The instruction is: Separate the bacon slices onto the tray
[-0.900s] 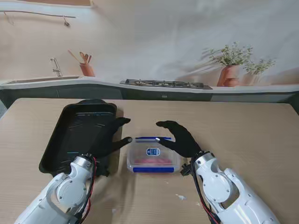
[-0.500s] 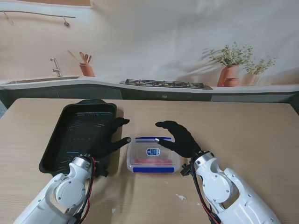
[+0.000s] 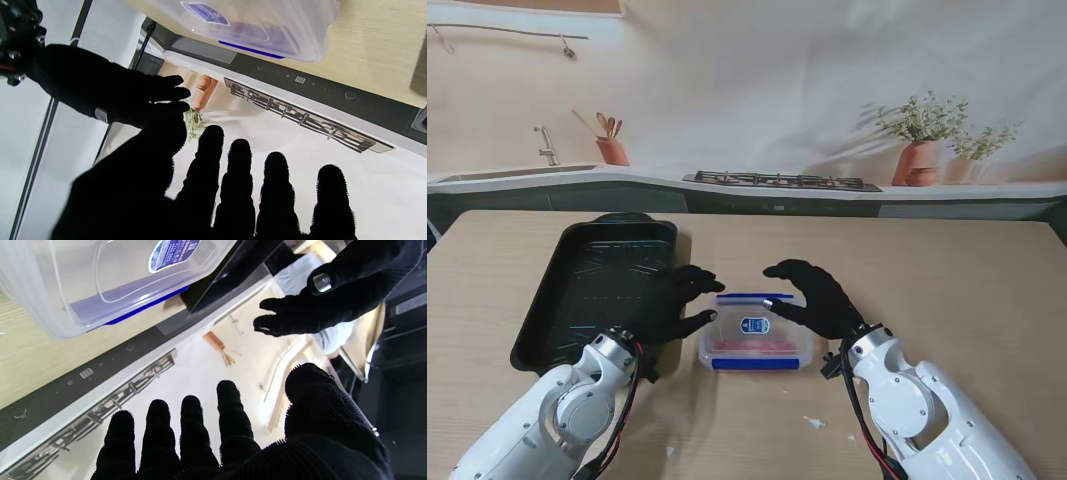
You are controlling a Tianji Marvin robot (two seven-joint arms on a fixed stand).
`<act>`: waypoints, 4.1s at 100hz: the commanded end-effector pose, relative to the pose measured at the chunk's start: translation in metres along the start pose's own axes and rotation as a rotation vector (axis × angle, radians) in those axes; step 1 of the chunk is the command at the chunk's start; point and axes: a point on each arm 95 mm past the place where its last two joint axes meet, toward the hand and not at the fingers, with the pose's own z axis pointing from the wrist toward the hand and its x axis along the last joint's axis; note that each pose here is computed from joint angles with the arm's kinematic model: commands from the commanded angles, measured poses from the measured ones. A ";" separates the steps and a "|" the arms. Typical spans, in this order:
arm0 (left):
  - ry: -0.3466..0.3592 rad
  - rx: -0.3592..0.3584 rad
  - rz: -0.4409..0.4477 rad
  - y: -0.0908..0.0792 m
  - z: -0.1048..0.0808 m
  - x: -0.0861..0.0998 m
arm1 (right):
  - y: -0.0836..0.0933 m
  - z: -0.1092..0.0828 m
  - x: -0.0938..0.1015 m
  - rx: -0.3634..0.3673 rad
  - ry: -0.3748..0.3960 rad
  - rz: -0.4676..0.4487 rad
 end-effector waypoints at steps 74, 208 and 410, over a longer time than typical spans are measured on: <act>0.122 -0.273 0.181 0.038 0.025 0.006 | 0.004 -0.038 0.016 0.096 0.033 -0.191; 0.110 -0.368 0.235 0.046 0.021 0.003 | -0.028 -0.031 0.011 0.420 0.010 -0.253; 0.106 -0.402 0.245 0.051 0.021 0.000 | -0.032 -0.031 0.015 0.634 -0.010 -0.177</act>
